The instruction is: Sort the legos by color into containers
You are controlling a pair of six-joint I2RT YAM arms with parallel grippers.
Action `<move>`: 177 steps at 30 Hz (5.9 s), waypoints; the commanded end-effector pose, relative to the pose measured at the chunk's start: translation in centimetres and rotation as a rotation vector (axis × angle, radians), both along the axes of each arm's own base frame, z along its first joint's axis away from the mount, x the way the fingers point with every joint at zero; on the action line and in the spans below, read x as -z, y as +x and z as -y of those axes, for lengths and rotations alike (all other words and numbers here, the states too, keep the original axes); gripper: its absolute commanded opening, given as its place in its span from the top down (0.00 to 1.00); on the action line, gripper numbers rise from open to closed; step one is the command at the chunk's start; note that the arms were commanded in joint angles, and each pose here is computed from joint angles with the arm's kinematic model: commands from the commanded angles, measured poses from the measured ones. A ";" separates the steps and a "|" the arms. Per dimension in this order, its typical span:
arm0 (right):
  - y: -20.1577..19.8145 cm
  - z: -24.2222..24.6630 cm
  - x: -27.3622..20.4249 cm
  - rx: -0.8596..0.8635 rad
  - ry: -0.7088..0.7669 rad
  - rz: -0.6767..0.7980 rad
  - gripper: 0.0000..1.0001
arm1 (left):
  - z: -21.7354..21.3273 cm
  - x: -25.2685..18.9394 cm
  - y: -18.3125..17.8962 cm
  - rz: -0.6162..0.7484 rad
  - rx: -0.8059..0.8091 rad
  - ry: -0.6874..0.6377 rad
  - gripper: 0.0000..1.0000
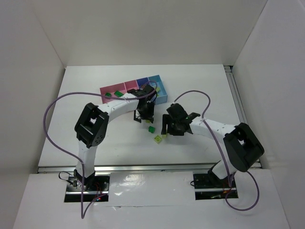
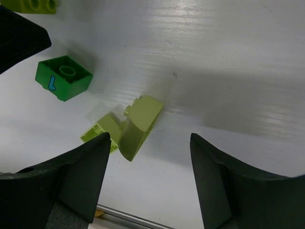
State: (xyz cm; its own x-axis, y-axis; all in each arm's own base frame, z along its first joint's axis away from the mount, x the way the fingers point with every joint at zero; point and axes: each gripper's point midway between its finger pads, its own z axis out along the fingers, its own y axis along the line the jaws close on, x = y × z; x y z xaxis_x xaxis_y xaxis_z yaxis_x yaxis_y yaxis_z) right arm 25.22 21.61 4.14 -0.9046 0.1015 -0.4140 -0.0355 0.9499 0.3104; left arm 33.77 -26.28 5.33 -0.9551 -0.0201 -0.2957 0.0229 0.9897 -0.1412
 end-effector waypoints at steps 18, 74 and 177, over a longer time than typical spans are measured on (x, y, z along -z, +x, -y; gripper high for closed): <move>3.2 0.1 -2.4 0.070 -0.064 0.108 0.68 | 2.2 1.2 3.3 0.022 0.015 0.009 0.82; 17.2 -0.7 -13.7 0.057 0.003 0.459 0.25 | -5.8 -11.1 6.1 0.198 -0.041 -0.145 0.40; 17.2 -4.7 -10.0 -0.141 0.031 0.499 0.57 | -9.5 -7.8 6.3 0.146 -0.018 0.007 0.38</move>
State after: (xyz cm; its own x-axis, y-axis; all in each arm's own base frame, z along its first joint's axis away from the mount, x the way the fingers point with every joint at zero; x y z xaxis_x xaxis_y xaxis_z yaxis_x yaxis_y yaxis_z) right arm 44.44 23.00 11.50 -0.6748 0.0593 -0.7356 -0.1559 0.9628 0.2206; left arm 40.66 -15.38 13.50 -0.8970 -0.1340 -0.4213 -0.0840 0.9873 -0.1352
